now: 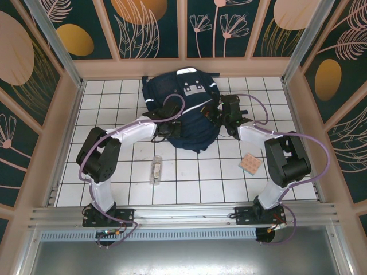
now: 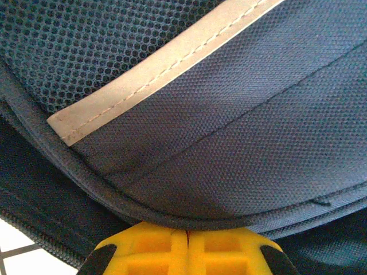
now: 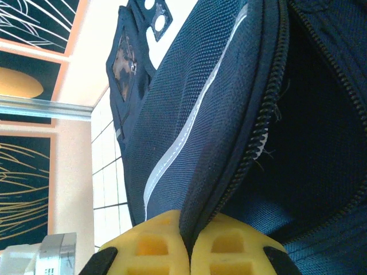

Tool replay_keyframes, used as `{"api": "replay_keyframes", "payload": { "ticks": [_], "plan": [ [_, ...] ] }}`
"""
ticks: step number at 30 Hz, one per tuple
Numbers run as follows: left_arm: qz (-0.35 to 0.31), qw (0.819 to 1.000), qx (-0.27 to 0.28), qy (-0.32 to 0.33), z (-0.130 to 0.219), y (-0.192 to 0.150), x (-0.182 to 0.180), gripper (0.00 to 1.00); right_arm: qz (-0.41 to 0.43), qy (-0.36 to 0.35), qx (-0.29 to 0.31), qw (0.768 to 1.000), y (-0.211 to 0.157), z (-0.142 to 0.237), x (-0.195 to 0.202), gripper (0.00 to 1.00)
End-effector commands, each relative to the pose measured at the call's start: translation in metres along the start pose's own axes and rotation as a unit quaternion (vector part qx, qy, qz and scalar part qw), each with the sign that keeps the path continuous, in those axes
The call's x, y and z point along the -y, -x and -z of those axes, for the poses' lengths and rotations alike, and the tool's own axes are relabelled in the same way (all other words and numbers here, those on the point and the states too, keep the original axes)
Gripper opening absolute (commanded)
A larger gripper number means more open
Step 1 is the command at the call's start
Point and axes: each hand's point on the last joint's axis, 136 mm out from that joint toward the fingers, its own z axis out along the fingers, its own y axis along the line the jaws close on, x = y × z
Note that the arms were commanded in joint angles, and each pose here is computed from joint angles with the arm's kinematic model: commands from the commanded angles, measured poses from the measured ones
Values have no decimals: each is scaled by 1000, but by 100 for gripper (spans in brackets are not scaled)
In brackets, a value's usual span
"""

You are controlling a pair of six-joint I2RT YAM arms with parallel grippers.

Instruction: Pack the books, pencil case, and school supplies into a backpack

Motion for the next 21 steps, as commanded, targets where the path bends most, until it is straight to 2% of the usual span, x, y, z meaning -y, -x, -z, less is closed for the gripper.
{"api": "replay_keyframes", "payload": {
  "ticks": [1, 6, 10, 13, 16, 18, 21],
  "plan": [
    [-60, 996, -35, 53, 13, -10, -25, 0, 30, 26, 0, 999, 3, 6, -17, 0],
    [-91, 991, -55, 80, 12, -13, -47, 0, 35, 20, 3, 999, 4, 7, -14, 0],
    [-119, 983, -40, 130, 20, -4, -67, 0, 38, 20, 4, 999, 5, 7, -15, 0],
    [-141, 979, -31, 142, 27, 2, -72, 0, 44, 15, 3, 999, 5, 6, -14, 0],
    [-169, 973, -31, 151, 20, -3, -80, 0, 53, 11, 6, 999, 8, 5, -14, 0],
    [-176, 974, -45, 136, 14, -11, -77, 0, 57, 8, 9, 998, 12, 4, -13, 0],
    [-176, 982, -45, 55, 15, -21, -52, 0, 62, -1, 16, 998, 22, 1, -9, 0]
  ]
}}
